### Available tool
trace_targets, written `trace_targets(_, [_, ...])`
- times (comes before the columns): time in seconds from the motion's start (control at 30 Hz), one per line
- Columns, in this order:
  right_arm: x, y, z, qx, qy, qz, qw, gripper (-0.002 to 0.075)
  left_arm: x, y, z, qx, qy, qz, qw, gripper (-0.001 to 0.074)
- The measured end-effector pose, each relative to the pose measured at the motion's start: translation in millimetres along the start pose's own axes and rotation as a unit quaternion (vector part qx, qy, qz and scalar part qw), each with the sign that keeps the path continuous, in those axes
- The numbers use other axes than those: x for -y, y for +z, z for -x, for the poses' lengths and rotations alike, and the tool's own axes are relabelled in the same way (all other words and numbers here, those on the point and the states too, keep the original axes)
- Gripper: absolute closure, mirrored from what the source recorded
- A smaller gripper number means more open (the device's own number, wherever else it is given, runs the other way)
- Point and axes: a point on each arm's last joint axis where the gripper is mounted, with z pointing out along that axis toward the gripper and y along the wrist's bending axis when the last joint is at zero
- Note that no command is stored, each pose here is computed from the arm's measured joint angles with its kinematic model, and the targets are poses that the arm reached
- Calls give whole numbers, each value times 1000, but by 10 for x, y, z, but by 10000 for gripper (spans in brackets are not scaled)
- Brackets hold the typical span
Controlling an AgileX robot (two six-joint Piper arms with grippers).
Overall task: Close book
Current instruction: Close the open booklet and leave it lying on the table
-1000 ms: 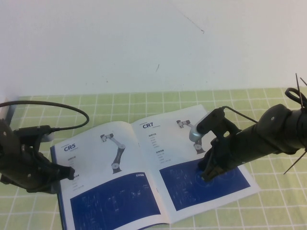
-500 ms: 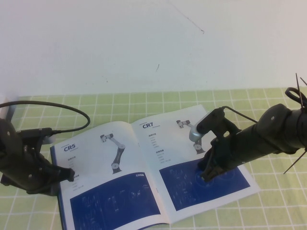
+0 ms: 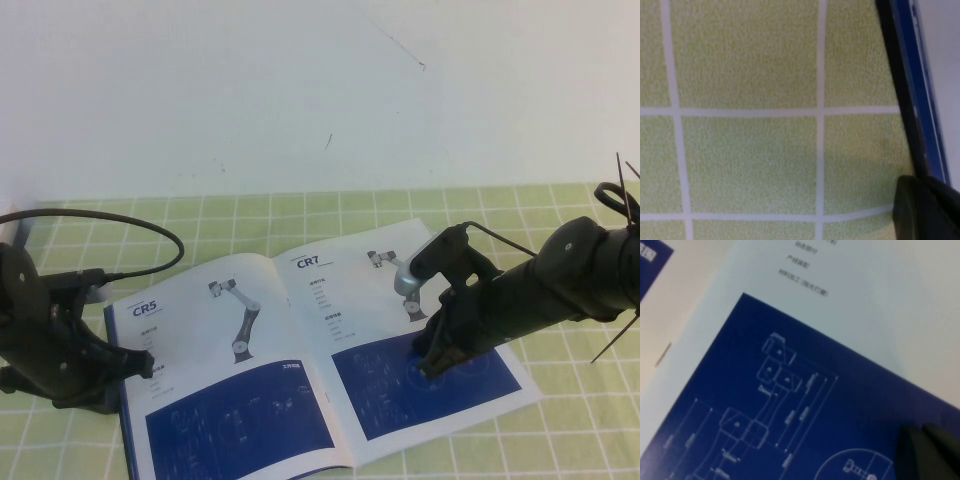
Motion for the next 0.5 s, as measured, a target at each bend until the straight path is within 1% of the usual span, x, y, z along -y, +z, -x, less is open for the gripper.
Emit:
trace_targets(0.33, [0,0,0,0,0,0,1000,729,4,98,10,-25,-4,-5,1000,738])
trace_targets(0.47, [-1,0,2,1,2,0,1000,729,100,105,10,-20,3,-23,1000,738])
trace_targets(0.5, [-2,0,3,1,4,1,1000,729,159,110,8,-16,11,-28,999,738])
